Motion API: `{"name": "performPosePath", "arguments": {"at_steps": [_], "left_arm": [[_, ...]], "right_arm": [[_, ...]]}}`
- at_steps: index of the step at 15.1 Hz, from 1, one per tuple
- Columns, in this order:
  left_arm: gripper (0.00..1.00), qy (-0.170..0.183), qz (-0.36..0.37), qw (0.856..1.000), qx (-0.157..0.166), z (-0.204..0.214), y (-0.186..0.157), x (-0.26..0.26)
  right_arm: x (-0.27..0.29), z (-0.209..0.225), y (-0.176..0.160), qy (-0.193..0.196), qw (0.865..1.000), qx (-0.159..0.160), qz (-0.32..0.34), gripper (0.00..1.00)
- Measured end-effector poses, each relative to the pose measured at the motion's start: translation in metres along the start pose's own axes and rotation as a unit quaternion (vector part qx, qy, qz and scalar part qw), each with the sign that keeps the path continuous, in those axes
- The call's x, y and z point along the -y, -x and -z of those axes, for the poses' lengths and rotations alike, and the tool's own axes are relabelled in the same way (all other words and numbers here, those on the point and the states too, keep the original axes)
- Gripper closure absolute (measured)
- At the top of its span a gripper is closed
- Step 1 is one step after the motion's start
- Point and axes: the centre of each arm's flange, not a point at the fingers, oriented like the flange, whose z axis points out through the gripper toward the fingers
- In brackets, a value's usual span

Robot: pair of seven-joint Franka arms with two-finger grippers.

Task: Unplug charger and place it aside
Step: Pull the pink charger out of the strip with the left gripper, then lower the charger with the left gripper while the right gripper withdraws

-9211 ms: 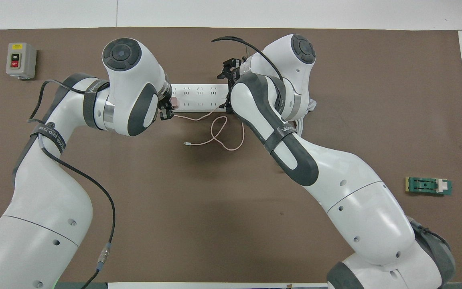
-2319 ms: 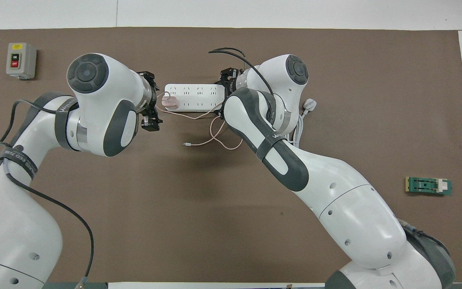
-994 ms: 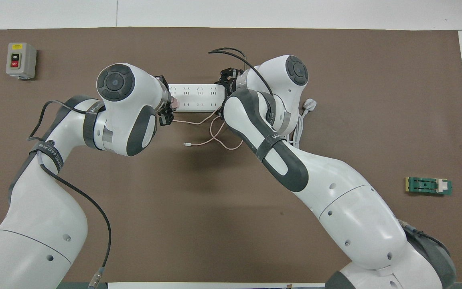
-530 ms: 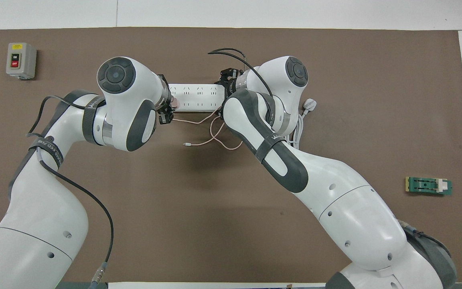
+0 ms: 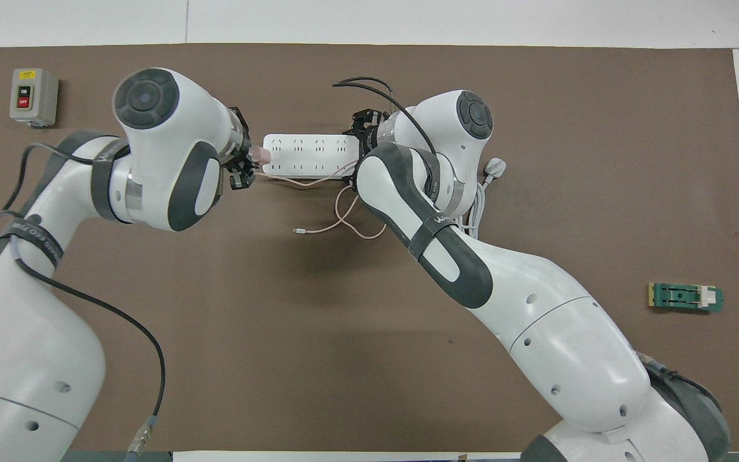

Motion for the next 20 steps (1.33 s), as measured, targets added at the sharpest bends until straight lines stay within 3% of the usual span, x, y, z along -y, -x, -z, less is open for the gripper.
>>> {"name": "performPosePath", "arguments": {"at_steps": [3,6,12,13,17,20], "left_arm": [[0.68,-0.005,-0.011,1.0,0.001,0.039,-0.026,-0.002],[0.68,-0.035,-0.049,0.998,-0.007,0.043,-0.048,0.002],[0.68,-0.091,-0.135,0.987,0.002,0.074,-0.187,0.009],[0.68,-0.095,-0.147,0.985,0.005,0.074,-0.207,0.012],[0.68,-0.108,-0.228,0.967,0.023,0.061,-0.277,0.028],[0.68,-0.09,-0.32,0.943,0.028,0.043,-0.282,0.042]], "right_arm": [[0.0,0.0,0.0,0.0,1.0,0.0,0.0,0.07],[0.0,0.0,0.0,0.0,1.0,0.0,0.0,0.07],[0.001,0.009,0.007,-0.003,1.0,0.003,0.001,0.04],[0.002,0.019,0.014,-0.004,1.0,0.007,0.003,0.0],[0.014,0.091,0.032,0.005,1.0,0.021,0.008,0.0],[0.023,0.147,0.025,0.017,1.0,0.026,0.005,0.0]]}}
